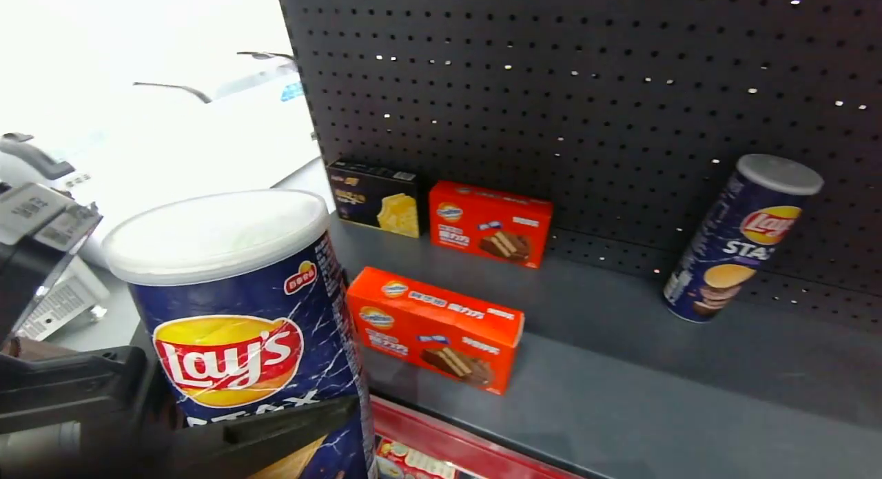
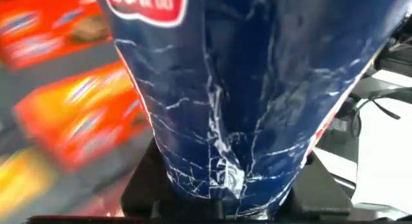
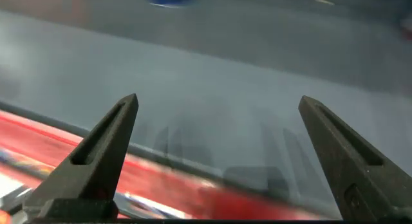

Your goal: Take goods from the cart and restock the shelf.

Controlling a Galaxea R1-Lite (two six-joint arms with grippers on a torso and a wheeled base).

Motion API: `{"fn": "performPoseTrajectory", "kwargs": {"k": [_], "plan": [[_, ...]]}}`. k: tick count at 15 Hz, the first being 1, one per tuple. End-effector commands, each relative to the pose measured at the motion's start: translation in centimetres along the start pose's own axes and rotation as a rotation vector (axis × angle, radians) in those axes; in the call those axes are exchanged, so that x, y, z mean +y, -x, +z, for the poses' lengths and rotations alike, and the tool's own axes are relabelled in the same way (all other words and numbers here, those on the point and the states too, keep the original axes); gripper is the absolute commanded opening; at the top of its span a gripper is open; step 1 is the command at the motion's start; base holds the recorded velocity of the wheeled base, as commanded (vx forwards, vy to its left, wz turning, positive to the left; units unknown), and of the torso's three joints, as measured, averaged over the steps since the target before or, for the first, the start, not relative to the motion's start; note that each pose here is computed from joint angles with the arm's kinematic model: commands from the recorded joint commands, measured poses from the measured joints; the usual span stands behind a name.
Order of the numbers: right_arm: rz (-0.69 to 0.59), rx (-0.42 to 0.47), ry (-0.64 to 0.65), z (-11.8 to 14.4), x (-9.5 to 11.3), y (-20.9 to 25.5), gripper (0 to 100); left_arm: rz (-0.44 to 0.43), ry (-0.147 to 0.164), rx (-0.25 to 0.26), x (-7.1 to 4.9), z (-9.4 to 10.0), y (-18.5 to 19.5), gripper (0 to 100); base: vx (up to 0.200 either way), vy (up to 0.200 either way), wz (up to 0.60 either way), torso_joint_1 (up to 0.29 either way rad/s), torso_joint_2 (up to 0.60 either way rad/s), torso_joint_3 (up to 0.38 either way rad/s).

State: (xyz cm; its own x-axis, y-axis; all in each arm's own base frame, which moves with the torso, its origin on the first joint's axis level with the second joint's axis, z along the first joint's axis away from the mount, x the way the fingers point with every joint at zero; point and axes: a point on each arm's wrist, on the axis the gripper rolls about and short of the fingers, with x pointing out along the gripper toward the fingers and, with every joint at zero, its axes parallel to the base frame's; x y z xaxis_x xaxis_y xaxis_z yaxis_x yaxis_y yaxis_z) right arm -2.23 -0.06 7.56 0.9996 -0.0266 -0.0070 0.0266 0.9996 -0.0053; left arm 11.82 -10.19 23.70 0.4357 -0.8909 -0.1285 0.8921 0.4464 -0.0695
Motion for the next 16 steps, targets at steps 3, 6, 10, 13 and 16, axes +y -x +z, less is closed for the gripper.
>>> {"fn": "performPoseTrajectory", "kwargs": {"k": [3, 6, 10, 13, 16], "plan": [[0.001, 0.001, 0.000, 0.00, 0.00, 0.00, 100, -0.002, -0.008, -0.001, 0.02, 0.10, -0.12, 0, 0.000, 0.000, -0.60, 0.004, 0.00, 0.001], [0.001, 0.001, 0.000, 0.00, 0.00, 0.00, 100, 0.003, -0.009, -0.006, 0.08, 0.24, -0.08, 0, 0.000, 0.000, -0.40, 0.002, 0.00, 0.003], [0.001, 0.001, 0.000, 0.00, 0.00, 0.00, 100, 0.006, -0.008, -0.005, 0.11, 0.20, -0.03, 0, 0.000, 0.000, 0.00, 0.000, 0.00, 0.000], [0.001, 0.001, 0.000, 0.00, 0.00, 0.00, 100, 0.007, -0.008, -0.009, 0.06, 0.23, 0.12, 0, 0.000, 0.000, 0.00, 0.000, 0.00, 0.000], [0.001, 0.001, 0.000, 0.00, 0.00, 0.00, 100, 0.007, -0.008, -0.007, 0.06, 0.18, 0.12, 0, 0.000, 0.000, 0.00, 0.000, 0.00, 0.000]]}}
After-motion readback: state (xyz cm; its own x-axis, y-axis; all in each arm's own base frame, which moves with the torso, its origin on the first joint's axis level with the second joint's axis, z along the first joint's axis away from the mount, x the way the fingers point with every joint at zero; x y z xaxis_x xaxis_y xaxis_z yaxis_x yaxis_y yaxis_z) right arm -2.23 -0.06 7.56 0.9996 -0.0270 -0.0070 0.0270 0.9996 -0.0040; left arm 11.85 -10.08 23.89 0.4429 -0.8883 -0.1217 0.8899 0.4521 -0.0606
